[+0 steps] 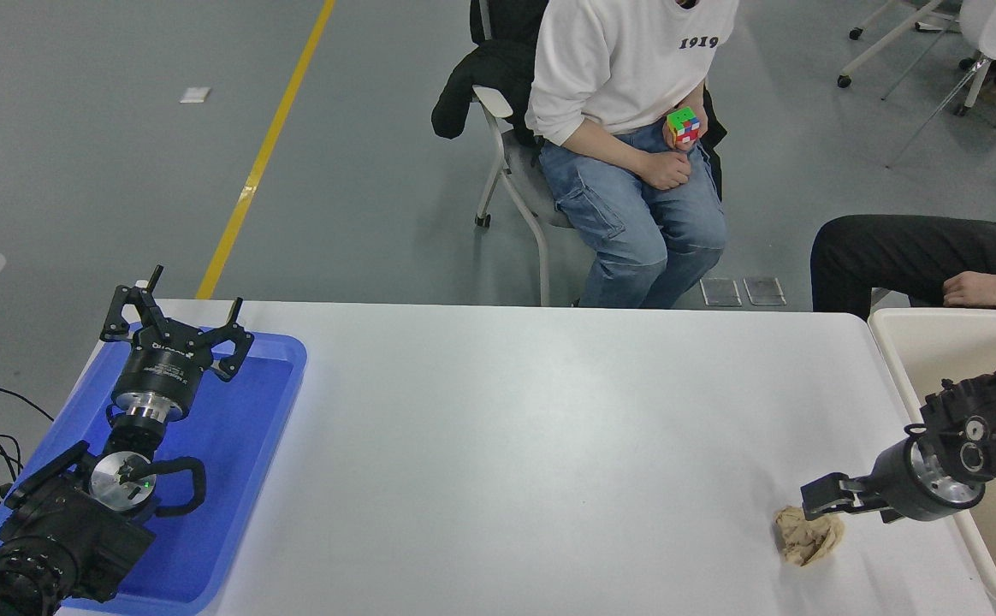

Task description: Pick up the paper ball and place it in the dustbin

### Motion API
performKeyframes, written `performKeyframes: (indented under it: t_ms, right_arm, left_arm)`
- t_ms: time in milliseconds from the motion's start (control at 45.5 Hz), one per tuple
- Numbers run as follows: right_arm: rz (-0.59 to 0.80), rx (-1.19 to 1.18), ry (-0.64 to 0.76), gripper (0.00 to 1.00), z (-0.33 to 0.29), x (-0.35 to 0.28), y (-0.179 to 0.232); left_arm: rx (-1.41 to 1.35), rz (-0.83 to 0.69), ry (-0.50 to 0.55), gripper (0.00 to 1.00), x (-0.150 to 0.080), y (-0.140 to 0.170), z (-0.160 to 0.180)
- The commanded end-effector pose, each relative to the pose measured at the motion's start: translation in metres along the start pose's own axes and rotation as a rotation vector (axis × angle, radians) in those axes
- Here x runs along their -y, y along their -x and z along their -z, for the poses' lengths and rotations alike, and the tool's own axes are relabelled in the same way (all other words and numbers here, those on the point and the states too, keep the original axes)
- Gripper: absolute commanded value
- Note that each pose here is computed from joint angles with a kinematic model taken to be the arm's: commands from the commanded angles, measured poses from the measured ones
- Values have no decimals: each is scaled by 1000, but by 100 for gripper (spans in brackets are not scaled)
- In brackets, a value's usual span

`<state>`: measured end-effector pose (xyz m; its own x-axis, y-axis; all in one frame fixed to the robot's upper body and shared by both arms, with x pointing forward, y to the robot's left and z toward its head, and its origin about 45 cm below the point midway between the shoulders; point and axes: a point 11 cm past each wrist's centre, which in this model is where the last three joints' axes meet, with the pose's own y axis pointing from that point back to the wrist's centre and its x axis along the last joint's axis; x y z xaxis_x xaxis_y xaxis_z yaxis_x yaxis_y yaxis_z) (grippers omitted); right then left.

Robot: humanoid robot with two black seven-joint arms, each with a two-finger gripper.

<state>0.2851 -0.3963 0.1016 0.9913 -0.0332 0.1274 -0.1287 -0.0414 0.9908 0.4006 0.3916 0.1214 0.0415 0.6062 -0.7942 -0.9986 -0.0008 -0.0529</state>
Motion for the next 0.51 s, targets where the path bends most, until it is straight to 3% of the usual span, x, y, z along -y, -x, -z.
performKeyframes:
  t_ms: [0,198,308,418,484]
  right_arm:
    - [-6,14,-15,100,5,17,7]
    - [-18,18,-8,98,3,24,11]
    - [-36,37,-13,87,3,26,10]
    - [-44,40,-17,73,3,29,13]
    - [-48,42,-15,52,3,30,13]
  left_arm:
    - [-1,1,0,100,0,0,0]
    - [-1,1,-2,100,0,0,1]
    - [-1,1,-2,100,0,0,1]
    - [1,-1,-1,100,0,0,0]
    - [1,-1,0,100,0,0,0]
